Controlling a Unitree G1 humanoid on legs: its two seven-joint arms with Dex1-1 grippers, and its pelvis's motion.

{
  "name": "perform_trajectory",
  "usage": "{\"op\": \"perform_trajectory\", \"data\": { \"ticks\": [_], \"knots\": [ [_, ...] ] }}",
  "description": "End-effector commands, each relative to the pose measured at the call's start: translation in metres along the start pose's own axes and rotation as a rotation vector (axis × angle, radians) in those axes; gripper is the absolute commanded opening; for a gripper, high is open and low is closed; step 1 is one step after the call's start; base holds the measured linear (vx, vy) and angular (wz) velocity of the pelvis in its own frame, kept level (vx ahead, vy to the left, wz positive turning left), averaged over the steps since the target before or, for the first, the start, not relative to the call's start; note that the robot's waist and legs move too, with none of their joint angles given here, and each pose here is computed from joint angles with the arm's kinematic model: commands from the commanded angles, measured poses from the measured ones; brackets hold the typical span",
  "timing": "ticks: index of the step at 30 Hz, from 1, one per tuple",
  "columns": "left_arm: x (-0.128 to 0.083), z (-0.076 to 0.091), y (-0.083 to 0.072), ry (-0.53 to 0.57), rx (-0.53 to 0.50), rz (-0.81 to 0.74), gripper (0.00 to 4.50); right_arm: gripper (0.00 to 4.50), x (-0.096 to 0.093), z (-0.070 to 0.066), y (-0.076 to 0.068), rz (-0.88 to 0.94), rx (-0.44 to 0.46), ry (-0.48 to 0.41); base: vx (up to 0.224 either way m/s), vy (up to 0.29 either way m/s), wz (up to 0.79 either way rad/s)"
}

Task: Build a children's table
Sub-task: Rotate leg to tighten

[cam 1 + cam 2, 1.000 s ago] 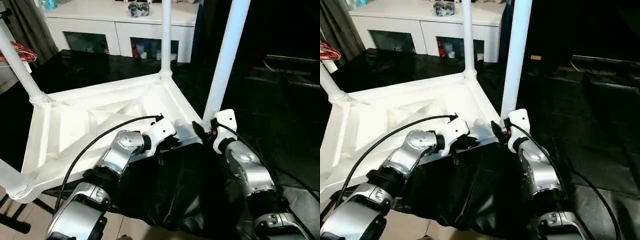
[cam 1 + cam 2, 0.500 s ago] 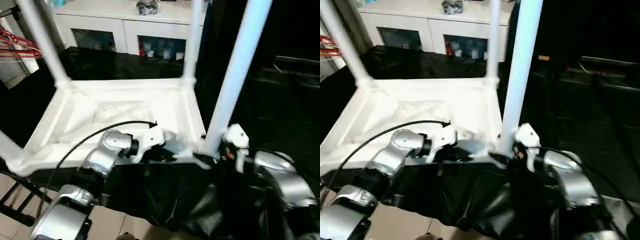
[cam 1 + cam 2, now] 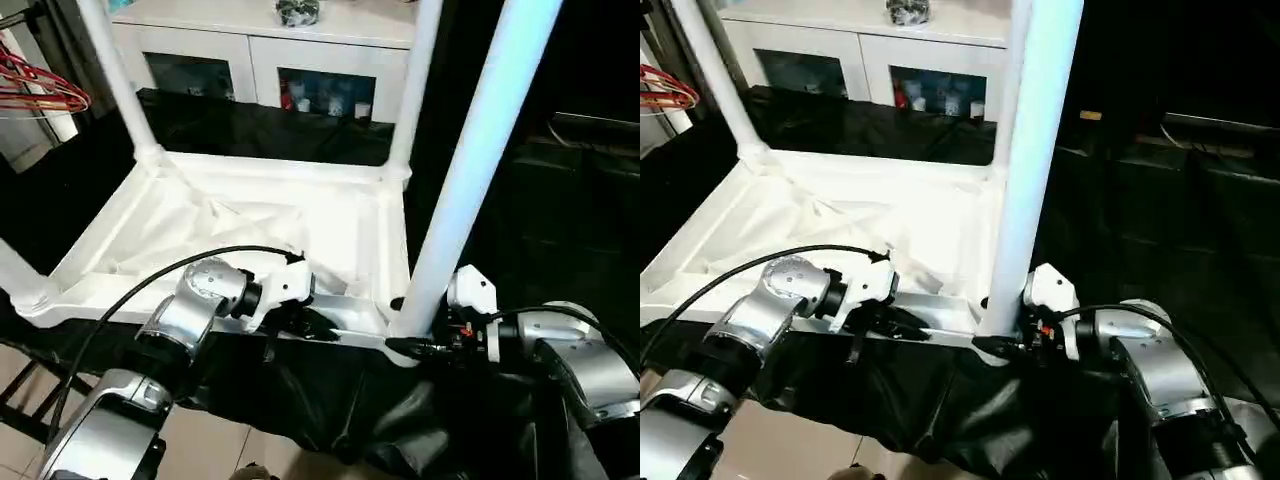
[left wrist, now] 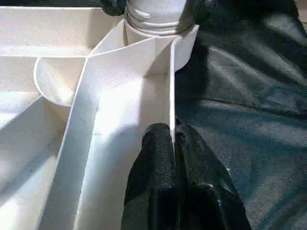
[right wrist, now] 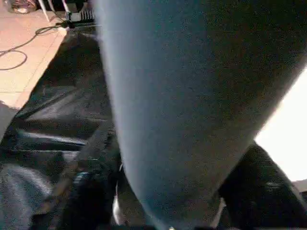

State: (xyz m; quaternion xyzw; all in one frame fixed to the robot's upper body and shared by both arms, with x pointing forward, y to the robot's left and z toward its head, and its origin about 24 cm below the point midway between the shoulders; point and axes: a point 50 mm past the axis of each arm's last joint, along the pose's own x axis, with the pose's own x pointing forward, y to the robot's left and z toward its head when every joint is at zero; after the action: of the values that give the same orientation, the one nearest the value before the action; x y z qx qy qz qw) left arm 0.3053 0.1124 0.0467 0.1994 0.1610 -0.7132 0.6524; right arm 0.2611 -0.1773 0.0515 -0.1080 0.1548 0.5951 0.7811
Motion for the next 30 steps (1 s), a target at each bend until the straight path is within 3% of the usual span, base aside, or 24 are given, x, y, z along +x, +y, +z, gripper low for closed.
{"op": "perform_trajectory", "data": {
  "ticks": [1,9,17,19,23,30],
  "knots": [
    [0.000,0.016,0.004,-0.062,0.069,0.018,0.00,2.60,0.011,-0.006,0.013,0.110,0.032,0.022,0.000,0.000,0.00],
    [0.004,0.017,0.004,-0.078,0.061,0.029,0.00,2.29,0.014,-0.007,0.017,0.095,0.059,-0.004,0.000,0.000,0.00],
    [0.017,0.021,0.015,-0.089,0.027,0.173,0.00,1.97,0.026,-0.015,0.008,-0.107,0.134,-0.055,0.000,0.000,0.00],
    [0.031,0.030,0.022,-0.115,0.007,0.257,0.00,1.97,0.039,-0.022,-0.001,-0.279,0.189,-0.039,0.000,0.000,0.00],
    [0.047,0.039,0.027,-0.133,-0.010,0.319,0.00,1.96,0.054,-0.026,-0.009,-0.431,0.258,-0.032,0.000,0.000,0.00],
    [0.070,0.051,0.030,-0.124,-0.017,0.397,0.00,1.96,0.081,-0.023,-0.019,-0.636,0.328,-0.023,0.000,0.000,0.00]
  ]
}}
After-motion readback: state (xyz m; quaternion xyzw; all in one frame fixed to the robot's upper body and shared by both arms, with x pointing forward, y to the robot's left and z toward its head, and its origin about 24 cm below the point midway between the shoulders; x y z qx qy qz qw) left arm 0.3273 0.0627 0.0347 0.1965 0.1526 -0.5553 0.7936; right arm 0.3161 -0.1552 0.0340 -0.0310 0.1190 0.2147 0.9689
